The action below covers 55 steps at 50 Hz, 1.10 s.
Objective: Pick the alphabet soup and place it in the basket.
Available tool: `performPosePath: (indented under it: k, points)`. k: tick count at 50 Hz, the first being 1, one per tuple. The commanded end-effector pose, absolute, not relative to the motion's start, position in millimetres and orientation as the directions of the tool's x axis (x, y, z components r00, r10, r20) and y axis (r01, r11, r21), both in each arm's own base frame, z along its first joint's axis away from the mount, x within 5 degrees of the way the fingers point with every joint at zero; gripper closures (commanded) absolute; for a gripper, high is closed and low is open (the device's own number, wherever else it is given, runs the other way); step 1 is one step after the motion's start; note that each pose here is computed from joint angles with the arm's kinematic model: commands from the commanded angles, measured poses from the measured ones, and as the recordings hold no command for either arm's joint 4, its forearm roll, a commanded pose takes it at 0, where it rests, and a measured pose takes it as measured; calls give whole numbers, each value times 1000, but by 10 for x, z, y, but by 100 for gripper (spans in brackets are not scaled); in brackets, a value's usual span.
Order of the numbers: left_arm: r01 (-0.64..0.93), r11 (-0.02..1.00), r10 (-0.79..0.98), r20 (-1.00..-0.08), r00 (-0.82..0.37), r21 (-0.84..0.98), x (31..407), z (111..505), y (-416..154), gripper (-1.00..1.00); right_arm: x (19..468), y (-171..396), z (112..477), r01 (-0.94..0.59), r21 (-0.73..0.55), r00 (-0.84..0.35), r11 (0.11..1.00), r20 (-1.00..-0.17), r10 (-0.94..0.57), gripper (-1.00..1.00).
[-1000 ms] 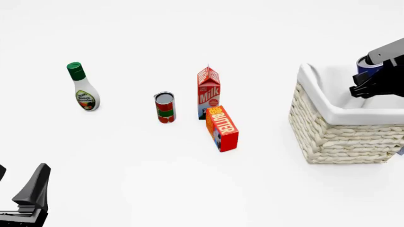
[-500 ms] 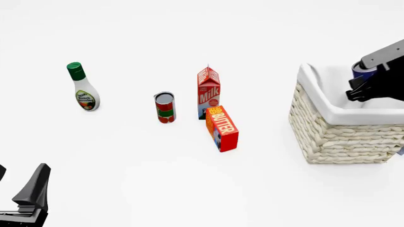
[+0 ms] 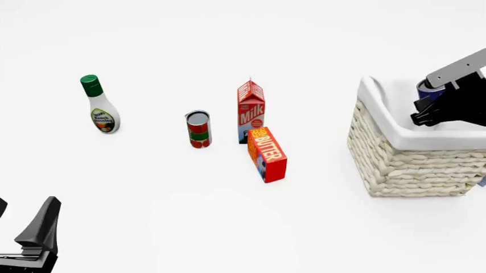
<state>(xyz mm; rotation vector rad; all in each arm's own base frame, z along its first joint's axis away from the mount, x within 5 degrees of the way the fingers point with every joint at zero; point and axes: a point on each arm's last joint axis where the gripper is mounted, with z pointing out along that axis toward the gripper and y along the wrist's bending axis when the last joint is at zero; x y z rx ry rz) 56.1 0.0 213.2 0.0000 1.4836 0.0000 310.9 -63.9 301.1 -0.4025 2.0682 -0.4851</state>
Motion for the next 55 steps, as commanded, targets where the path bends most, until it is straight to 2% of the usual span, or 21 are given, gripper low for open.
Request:
performPosePath:
  k: [1,23,24,55]
  points:
    - [0,1000,0,-996,87,0,561,2132,0,-100,3127,-644,3028,-67,-459,-498,886,-754,-428,100]
    - [0,1000,0,-996,87,0,561,2132,0,-100,3145,-657,2999,-66,-463,-498,884,-752,-431,100]
    - [0,1000,0,-996,87,0,561,2132,0,-100,3142,-655,3001,-66,-462,-497,884,-753,-431,-100]
    - [0,1000,0,-996,87,0,561,2132,0,-100,3101,-636,3096,-57,-464,-480,884,-764,-431,-100]
